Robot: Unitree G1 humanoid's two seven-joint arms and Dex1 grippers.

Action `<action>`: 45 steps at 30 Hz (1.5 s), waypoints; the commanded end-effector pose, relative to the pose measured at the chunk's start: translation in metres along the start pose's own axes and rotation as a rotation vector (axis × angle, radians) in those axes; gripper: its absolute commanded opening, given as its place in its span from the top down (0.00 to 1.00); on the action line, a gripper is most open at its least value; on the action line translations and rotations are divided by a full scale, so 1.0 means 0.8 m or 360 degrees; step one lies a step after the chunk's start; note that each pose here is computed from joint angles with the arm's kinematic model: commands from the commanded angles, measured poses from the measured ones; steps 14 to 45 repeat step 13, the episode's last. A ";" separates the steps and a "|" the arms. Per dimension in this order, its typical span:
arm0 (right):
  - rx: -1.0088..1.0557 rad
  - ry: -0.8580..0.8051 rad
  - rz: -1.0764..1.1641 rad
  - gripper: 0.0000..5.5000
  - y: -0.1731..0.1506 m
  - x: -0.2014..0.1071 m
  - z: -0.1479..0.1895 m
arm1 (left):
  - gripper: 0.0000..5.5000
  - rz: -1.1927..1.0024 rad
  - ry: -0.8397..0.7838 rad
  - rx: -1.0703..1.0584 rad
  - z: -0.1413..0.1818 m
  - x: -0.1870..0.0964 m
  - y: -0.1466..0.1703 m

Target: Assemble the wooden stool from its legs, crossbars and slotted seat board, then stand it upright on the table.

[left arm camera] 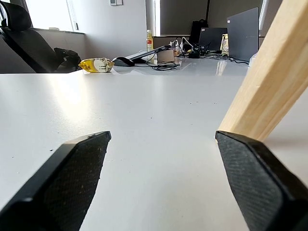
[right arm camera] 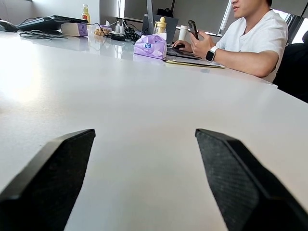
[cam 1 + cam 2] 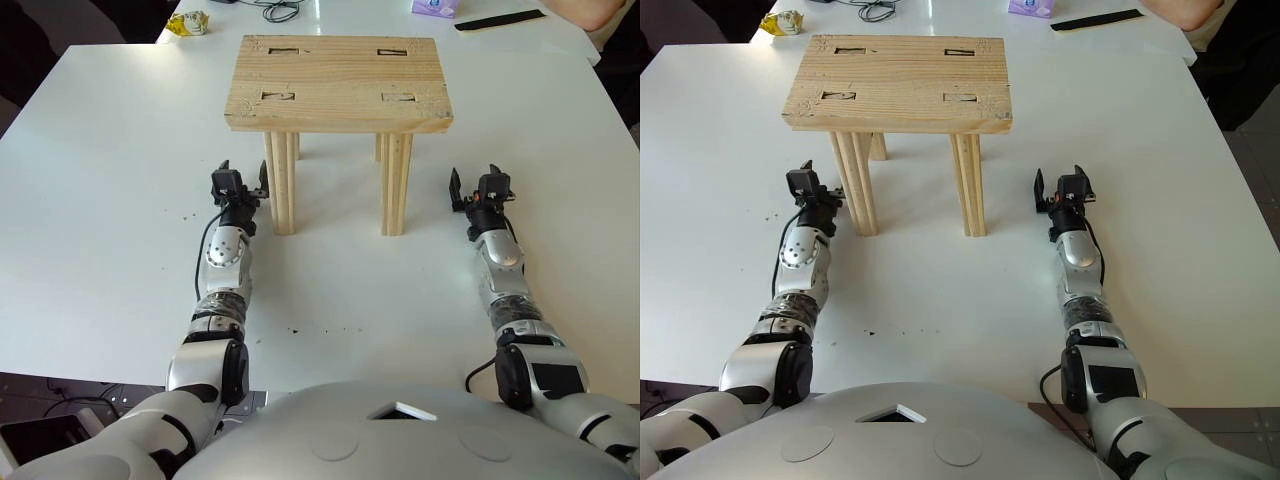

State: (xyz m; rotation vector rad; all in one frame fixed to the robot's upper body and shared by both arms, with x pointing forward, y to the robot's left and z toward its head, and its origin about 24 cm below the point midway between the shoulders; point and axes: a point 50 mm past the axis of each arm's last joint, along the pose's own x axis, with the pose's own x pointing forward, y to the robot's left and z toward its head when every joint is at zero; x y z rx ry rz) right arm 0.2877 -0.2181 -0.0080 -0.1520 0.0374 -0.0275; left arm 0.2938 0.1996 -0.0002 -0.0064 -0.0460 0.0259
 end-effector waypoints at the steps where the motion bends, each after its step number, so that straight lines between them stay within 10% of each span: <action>1: -0.0010 0.0035 0.0001 0.30 0.000 -0.003 -0.005 | 0.27 0.0009 -0.0028 0.0049 0.005 0.002 0.006; 45: -0.0017 0.0037 -0.0004 0.30 0.002 -0.004 -0.007 | 0.27 -0.0005 -0.0037 0.0072 0.010 0.006 0.007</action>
